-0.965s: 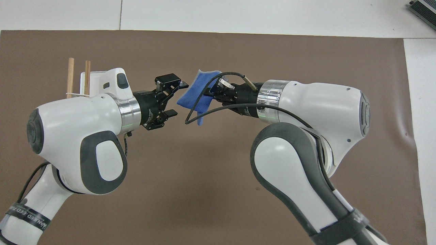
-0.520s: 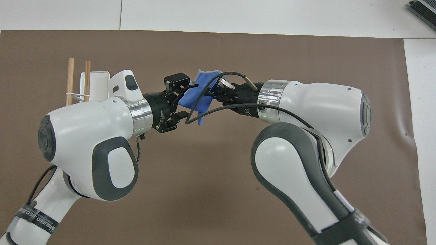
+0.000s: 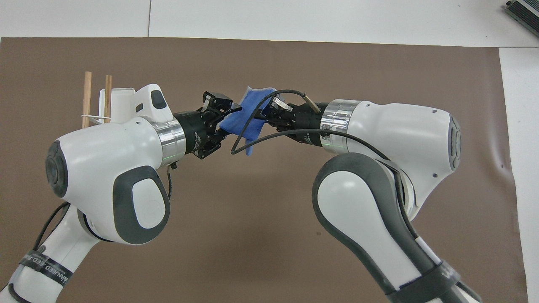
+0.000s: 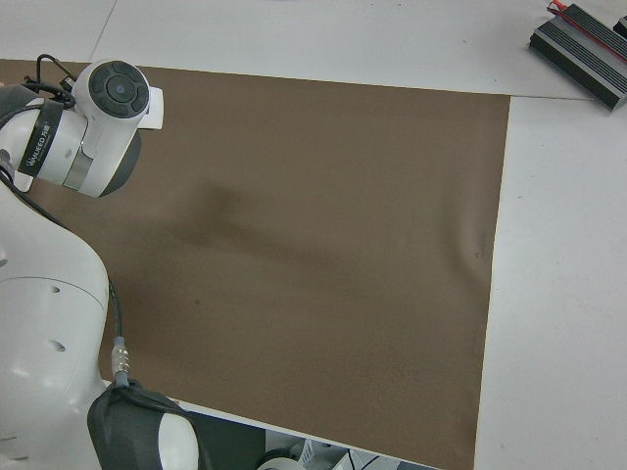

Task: Right arm passes towel to left arm to hang
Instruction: 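Close the left gripper on the towel held by the right gripper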

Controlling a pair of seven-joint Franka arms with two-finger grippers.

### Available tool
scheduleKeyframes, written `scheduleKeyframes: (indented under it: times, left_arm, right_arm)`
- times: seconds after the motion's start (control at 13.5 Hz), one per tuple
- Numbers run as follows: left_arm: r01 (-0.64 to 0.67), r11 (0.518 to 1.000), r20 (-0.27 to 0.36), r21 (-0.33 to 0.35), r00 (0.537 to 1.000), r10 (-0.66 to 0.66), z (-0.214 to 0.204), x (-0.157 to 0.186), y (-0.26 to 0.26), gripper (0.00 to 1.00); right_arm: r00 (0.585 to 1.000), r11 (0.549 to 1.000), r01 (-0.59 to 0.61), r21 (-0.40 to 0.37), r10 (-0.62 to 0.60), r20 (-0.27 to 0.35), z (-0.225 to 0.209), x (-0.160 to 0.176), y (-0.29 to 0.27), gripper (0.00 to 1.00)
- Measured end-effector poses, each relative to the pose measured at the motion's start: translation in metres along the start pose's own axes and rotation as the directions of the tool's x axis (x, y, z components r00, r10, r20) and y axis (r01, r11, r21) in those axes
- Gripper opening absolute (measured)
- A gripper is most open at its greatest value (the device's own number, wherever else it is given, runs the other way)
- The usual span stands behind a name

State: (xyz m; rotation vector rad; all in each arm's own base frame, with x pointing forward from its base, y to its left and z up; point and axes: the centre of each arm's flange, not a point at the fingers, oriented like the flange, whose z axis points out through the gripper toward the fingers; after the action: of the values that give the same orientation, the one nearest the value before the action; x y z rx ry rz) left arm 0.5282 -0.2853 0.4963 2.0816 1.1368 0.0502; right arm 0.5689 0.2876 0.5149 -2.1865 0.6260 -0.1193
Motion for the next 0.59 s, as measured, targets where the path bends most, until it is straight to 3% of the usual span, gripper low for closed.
scheduleKeyframes:
  times: [0.15,0.22,0.45,0.52,0.59]
  left_arm:
    - [0.0,1.0,0.0,0.0,1.0,0.0,0.0002,0.0001,-0.0001,0.27]
    - [0.0,1.0,0.0,0.0,1.0,0.0,0.0002,0.0001,-0.0001,0.21]
    - [-0.004,1.0,0.0,0.001,1.0,0.004,0.0004,0.0001,-0.0002,0.13]
    - [-0.005,1.0,0.0,0.001,1.0,0.005,0.0006,0.0002,-0.0003,0.04]
    - [-0.005,1.0,0.0,0.001,1.0,0.005,0.0007,0.0003,-0.0004,0.02]
  right_arm:
    - [1.0,1.0,-0.001,-0.001,0.001,-0.001,-0.0004,0.0004,0.0009,0.04]
    - [1.0,1.0,-0.002,-0.001,0.002,-0.001,-0.0006,0.0006,0.0013,0.04]
    - [1.0,1.0,-0.003,-0.002,0.003,-0.002,-0.0011,0.0011,0.0018,0.04]
    - [1.0,1.0,-0.003,-0.002,0.003,-0.002,-0.0012,0.0012,0.0021,0.04]
    - [1.0,1.0,-0.004,-0.003,0.004,-0.002,-0.0013,0.0011,0.0026,0.04]
